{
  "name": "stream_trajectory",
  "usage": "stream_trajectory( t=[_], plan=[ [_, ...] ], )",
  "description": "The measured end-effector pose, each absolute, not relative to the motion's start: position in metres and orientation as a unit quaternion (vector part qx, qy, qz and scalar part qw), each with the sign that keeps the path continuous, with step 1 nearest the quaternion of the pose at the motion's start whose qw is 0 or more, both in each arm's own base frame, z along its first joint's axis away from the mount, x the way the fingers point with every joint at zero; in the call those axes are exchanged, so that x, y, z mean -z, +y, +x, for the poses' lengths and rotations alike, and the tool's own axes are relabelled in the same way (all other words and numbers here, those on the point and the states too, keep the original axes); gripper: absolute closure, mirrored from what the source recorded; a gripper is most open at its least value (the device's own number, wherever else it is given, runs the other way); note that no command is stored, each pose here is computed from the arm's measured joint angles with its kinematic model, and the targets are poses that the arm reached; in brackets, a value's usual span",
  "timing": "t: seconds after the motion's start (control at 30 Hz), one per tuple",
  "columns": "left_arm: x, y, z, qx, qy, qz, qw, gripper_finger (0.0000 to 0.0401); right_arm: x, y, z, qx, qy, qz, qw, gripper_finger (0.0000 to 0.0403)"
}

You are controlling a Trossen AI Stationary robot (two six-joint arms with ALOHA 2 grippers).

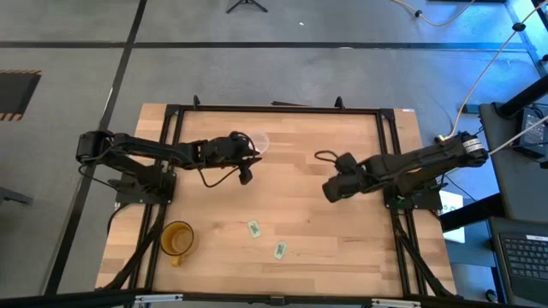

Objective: Pick and place Stevia / Truvia into bins
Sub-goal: Put the stevia packet into the transparent container

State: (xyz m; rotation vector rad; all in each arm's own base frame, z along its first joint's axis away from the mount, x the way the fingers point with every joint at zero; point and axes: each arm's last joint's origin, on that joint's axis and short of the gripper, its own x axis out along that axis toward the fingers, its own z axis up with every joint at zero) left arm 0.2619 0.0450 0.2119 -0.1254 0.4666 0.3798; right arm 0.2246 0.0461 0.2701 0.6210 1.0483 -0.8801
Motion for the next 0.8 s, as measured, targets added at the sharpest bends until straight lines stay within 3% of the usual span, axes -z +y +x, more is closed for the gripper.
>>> stream_trajectory(
  t=[0.13,0.33,0.8],
  plan=[
    [-0.212,0.046,0.262,-0.189,0.23,-0.062,0.953,0.031,-0.238,0.049,0.212,0.424,0.505,0.282,0.697,0.0403],
    [-0.212,0.046,0.262,-0.189,0.23,-0.062,0.953,0.0311,-0.213,0.052,0.206,0.427,0.506,0.281,0.695,0.0403],
    [-0.212,0.046,0.262,-0.191,0.23,-0.062,0.952,0.0311,-0.202,0.049,0.199,0.439,0.514,0.25,0.693,0.0403]
  ],
)
